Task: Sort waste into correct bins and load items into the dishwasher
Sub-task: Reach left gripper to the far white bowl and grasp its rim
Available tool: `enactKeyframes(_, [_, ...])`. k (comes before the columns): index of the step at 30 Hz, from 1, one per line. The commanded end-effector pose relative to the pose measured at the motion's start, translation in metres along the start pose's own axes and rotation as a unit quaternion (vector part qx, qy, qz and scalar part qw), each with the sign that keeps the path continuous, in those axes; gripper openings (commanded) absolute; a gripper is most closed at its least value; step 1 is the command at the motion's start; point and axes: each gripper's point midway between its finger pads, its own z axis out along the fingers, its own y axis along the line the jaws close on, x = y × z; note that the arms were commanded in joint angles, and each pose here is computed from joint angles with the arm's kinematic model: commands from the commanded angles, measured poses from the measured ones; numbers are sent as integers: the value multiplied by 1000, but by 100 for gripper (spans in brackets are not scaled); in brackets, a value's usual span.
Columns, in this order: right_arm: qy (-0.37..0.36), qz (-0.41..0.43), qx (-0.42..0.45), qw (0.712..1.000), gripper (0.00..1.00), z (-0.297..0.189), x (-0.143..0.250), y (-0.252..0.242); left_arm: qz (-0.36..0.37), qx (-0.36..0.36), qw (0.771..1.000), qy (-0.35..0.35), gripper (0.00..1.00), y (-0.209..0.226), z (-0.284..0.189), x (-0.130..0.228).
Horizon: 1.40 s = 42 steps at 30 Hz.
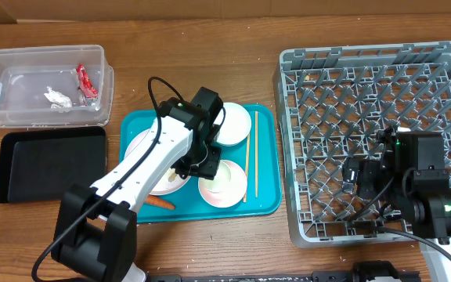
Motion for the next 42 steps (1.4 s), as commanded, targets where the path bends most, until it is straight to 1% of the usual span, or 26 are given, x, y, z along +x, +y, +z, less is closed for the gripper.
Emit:
enactKeyframes(1, [-16, 3, -3, 1000, 100, -8, -8, 1, -3, 6, 1000, -7, 39, -3, 3, -3])
enactKeyframes(3, [-16, 3, -3, 1000, 100, -8, -8, 1, -3, 6, 1000, -9, 36, -3, 3, -4])
enactKeyframes(5, [-16, 3, -3, 1000, 100, -8, -8, 1, -3, 6, 1000, -9, 30, -3, 3, -4])
enactKeyframes(10, [-16, 3, -3, 1000, 100, -7, -8, 1, -2, 6, 1000, -9, 29, -3, 3, -4])
enactKeyframes(15, [-16, 3, -3, 1000, 100, -8, -8, 1, -13, 4, 1000, -10, 21, -3, 3, -4])
enactKeyframes(21, [-16, 3, -3, 1000, 100, -8, -8, 1, -13, 5, 1000, -11, 22, -3, 3, -5])
enactKeyframes(26, [-16, 3, -3, 1000, 100, -8, -8, 1, -14, 5, 1000, -11, 17, -3, 3, -5])
enactKeyframes(31, [-16, 3, -3, 1000, 100, -8, -8, 1, -15, 5, 1000, -11, 17, -3, 3, -5])
enactKeyframes(35, [-16, 3, -3, 1000, 100, -8, -8, 1, -15, 4, 1000, -10, 14, -3, 4, -4])
enactKeyframes(38, [-16, 3, -3, 1000, 100, -8, -8, 1, -15, 3, 1000, -4, 15, -1, 9, -1])
enactKeyframes(39, [-16, 3, -3, 1000, 100, -8, -8, 1, -16, 2, 1000, -2, 13, -1, 11, 1])
enactKeyframes(41, [-16, 3, -3, 1000, 100, -8, -8, 1, -16, 1, 1000, 2, 4, 0, 13, 3])
enactKeyframes(42, [-16, 3, -3, 1000, 100, -8, -8, 1, -16, 1, 1000, 1, 4, 0, 13, 3])
